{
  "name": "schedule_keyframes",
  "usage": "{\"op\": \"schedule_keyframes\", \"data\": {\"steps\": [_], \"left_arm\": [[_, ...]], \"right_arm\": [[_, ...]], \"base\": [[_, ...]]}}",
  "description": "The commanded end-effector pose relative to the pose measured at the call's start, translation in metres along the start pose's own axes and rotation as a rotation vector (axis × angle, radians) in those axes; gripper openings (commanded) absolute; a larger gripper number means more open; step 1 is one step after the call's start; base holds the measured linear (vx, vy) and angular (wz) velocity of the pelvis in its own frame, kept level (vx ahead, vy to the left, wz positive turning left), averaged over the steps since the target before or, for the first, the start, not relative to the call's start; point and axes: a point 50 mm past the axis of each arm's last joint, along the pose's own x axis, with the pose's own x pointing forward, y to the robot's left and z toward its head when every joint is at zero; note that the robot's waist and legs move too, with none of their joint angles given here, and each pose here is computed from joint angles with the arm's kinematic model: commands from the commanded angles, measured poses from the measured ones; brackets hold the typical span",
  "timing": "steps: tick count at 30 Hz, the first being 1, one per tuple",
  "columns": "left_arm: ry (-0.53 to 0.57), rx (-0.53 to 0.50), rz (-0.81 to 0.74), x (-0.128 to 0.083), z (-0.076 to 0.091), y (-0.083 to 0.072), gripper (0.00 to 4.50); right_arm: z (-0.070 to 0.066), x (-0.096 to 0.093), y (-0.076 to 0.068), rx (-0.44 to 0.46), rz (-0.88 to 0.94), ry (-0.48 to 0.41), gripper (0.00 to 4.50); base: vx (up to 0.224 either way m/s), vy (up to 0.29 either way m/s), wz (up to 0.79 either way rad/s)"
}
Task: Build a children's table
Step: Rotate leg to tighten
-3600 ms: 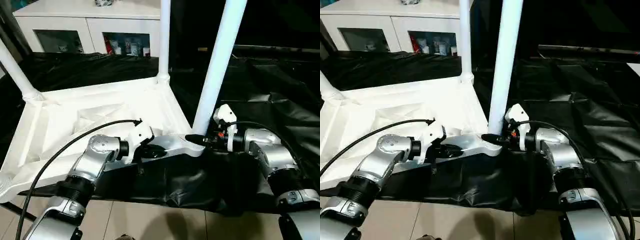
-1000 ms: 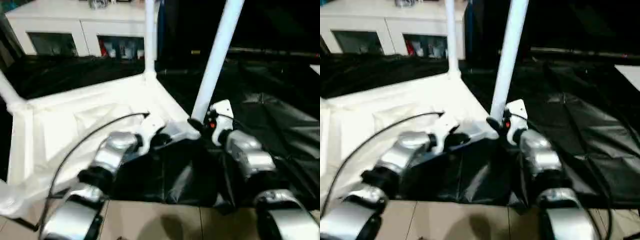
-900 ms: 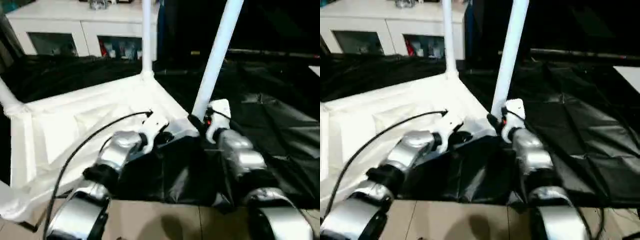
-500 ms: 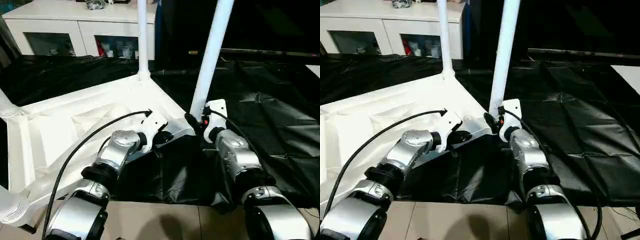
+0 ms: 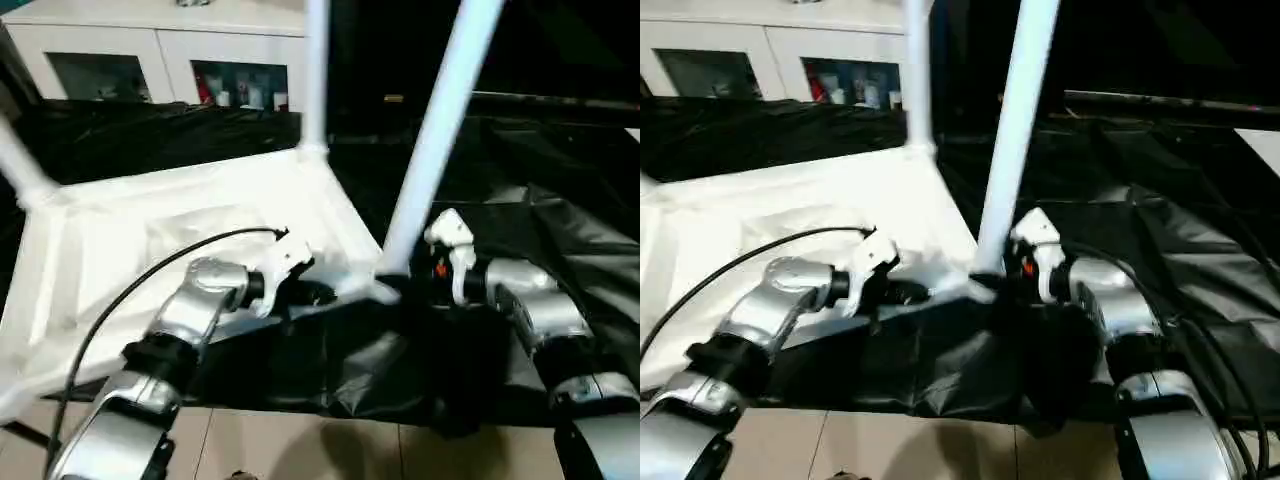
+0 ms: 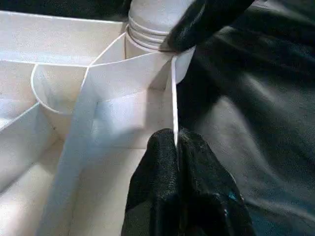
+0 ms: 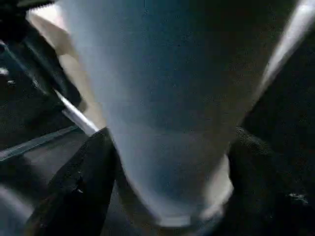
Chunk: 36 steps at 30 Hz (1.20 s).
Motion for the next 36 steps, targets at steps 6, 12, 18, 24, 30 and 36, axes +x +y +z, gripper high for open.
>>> {"op": "schedule_keyframes", "data": {"steps": [6, 12, 18, 24, 30, 36], "left_arm": [[0.017, -0.016, -0.077, 0.007, -0.004, -0.011, 0.0], [0.015, -0.019, -0.074, 0.007, -0.003, -0.011, 0.0], [-0.02, -0.028, 0.027, 0.012, 0.001, -0.005, 0.0], [-0.042, -0.041, 0.212, 0.032, 0.012, 0.005, 0.0], [-0.04, -0.023, 0.306, 0.057, 0.025, 0.004, 0.0], [-0.057, 0.009, 0.262, 0.064, 0.028, -0.002, 0.0]], "right_arm": [[0.003, 0.005, 0.004, -0.014, 0.041, 0.005, 2.8], [0.003, 0.003, 0.004, -0.009, 0.06, -0.004, 2.74], [-0.004, 0.006, -0.002, 0.043, -0.092, -0.022, 2.74], [-0.016, 0.025, -0.006, 0.193, -0.441, -0.076, 2.73], [-0.018, 0.048, 0.003, 0.276, -0.673, -0.1, 2.72], [-0.005, 0.064, 0.014, 0.248, -0.607, -0.161, 2.72]], "base": [[0.0, 0.0, 0.0], [0.0, 0.0, 0.0], [0.0, 0.0, 0.0], [0.0, 0.0, 0.0], [0.0, 0.0, 0.0], [0.0, 0.0, 0.0]]}}
